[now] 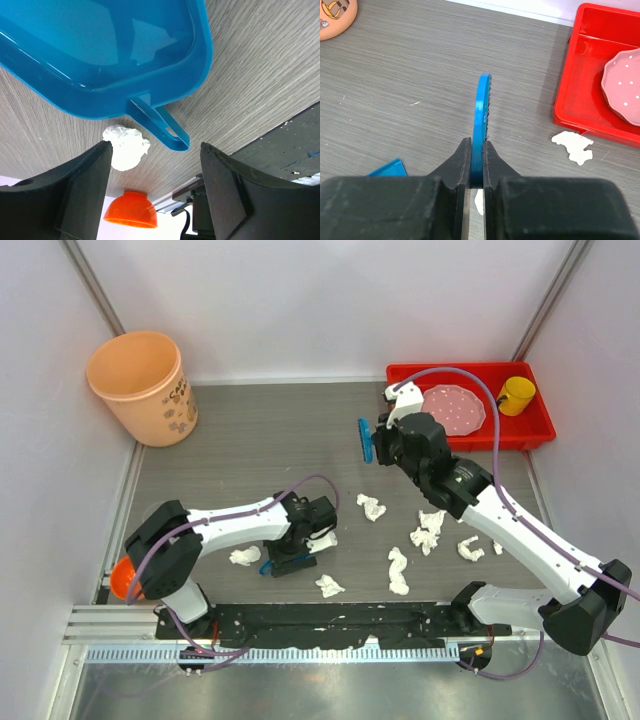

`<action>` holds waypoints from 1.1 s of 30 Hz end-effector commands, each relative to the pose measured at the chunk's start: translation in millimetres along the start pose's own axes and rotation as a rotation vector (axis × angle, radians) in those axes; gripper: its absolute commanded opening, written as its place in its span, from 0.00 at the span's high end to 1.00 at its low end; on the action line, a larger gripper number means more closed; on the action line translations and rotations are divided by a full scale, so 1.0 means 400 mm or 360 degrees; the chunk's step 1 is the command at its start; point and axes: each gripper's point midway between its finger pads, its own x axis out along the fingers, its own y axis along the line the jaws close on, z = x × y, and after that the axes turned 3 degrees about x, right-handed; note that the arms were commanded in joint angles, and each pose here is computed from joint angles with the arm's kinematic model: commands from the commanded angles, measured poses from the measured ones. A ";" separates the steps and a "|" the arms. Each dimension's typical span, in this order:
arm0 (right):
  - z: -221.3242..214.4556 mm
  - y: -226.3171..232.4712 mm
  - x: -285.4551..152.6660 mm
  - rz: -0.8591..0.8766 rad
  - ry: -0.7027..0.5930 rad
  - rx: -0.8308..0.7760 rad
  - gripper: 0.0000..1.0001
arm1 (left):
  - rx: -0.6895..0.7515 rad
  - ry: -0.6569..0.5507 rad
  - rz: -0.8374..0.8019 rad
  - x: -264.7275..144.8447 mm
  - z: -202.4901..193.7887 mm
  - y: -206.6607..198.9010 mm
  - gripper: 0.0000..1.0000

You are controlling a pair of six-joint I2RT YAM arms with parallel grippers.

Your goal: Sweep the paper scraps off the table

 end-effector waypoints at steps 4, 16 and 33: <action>0.055 0.002 -0.012 0.0025 -0.0140 0.0010 0.99 | 0.0015 0.0054 -0.0107 0.028 0.006 -0.016 0.34; 0.055 -0.001 -0.008 0.0026 -0.0160 -0.0003 0.99 | -0.0069 0.0020 -0.0158 0.048 0.030 -0.012 0.57; 0.059 -0.017 -0.039 0.0019 -0.0199 0.0001 0.99 | -0.0047 -0.0292 -0.0017 -0.022 0.150 0.188 0.55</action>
